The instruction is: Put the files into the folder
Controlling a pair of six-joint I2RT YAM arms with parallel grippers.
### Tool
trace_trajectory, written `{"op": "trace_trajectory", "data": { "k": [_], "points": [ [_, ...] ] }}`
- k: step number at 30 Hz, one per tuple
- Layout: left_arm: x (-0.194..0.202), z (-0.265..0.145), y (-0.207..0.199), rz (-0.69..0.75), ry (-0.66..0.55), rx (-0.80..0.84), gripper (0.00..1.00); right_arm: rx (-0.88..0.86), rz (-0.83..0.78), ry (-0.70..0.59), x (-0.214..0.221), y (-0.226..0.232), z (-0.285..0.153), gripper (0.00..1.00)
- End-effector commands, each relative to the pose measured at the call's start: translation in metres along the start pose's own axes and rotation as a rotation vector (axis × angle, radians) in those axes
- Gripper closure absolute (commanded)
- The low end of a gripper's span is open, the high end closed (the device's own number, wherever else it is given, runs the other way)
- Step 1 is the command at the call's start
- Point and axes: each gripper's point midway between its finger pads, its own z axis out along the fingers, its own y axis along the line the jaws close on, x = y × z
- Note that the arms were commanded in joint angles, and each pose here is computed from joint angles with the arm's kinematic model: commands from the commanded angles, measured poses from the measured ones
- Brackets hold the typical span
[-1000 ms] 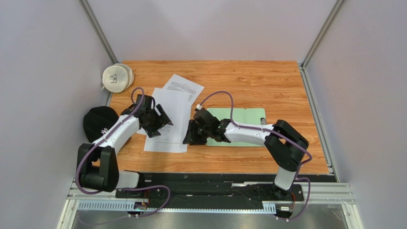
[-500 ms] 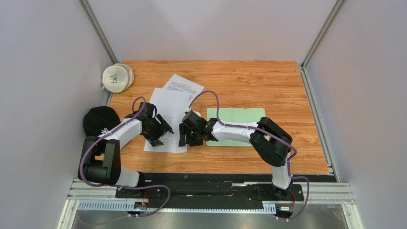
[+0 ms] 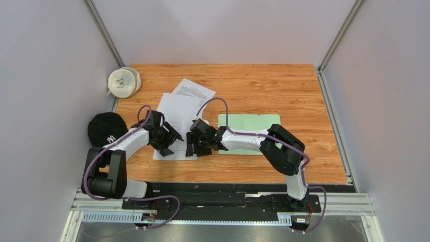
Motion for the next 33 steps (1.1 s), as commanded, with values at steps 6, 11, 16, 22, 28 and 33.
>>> {"op": "trace_trajectory", "data": {
  "k": [6, 11, 16, 22, 28, 33],
  "points": [
    [0.018, 0.011, 0.004, -0.023, 0.101, 0.037, 0.18, -0.101, -0.028, -0.002, -0.005, 0.005, 0.013, 0.37],
    [0.020, 0.011, 0.003, -0.020, 0.114, 0.049, 0.18, -0.176, -0.027, -0.008, -0.010, 0.004, 0.014, 0.37],
    [0.018, 0.006, 0.002, -0.012, 0.093, 0.059, 0.18, -0.268, -0.002, -0.073, -0.032, -0.001, 0.004, 0.29],
    [0.020, 0.009, 0.003, -0.011, 0.104, 0.056, 0.18, -0.280, -0.030, -0.092, -0.053, -0.012, 0.004, 0.25],
    [0.020, 0.010, 0.003, -0.011, 0.106, 0.052, 0.18, -0.249, -0.093, -0.051, -0.055, -0.028, 0.011, 0.25],
    [0.019, 0.008, -0.003, -0.005, 0.112, 0.074, 0.18, -0.389, -0.014, -0.005, -0.040, -0.006, 0.003, 0.28]
  ]
}}
